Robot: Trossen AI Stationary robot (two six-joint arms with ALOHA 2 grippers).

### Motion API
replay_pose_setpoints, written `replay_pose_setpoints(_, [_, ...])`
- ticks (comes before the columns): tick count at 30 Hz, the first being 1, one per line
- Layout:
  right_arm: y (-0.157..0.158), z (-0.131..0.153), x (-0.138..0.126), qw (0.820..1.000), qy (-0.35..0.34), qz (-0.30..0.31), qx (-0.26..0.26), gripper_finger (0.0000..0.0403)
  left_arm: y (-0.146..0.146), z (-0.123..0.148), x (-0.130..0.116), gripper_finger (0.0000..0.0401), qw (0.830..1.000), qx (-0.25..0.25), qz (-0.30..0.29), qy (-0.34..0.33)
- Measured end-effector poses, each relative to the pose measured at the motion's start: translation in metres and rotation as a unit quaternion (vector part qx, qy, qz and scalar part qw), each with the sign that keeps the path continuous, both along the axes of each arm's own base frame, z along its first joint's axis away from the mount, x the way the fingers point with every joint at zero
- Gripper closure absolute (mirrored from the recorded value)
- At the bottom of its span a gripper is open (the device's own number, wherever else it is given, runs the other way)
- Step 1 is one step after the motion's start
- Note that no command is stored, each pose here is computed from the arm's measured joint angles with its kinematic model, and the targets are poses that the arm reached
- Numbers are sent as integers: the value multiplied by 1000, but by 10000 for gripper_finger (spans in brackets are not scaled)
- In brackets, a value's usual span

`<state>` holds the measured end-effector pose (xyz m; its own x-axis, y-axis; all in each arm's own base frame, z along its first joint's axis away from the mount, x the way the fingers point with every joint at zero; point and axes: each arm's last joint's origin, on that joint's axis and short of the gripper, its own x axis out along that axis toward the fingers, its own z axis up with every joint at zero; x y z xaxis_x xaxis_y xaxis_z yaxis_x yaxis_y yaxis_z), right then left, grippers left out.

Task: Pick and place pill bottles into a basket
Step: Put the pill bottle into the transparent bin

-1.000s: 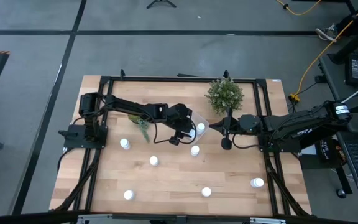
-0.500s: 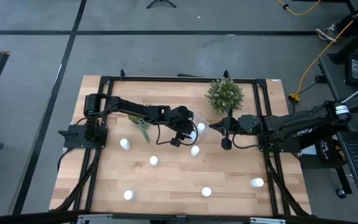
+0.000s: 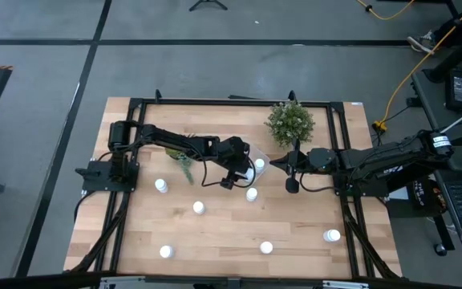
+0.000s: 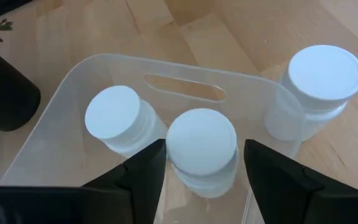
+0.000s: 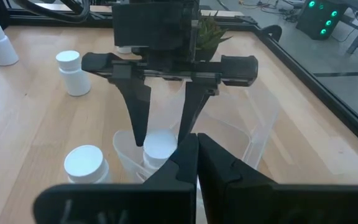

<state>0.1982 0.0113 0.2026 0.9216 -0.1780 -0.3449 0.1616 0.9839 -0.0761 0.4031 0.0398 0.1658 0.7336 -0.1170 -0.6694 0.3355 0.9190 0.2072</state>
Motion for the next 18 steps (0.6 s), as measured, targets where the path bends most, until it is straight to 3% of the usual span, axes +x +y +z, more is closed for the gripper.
replay_pose_setpoints(18, [0, 0, 0, 1000, 0, 0, 0, 394, 1, 6, 5, 193, 999, 7, -3, -42])
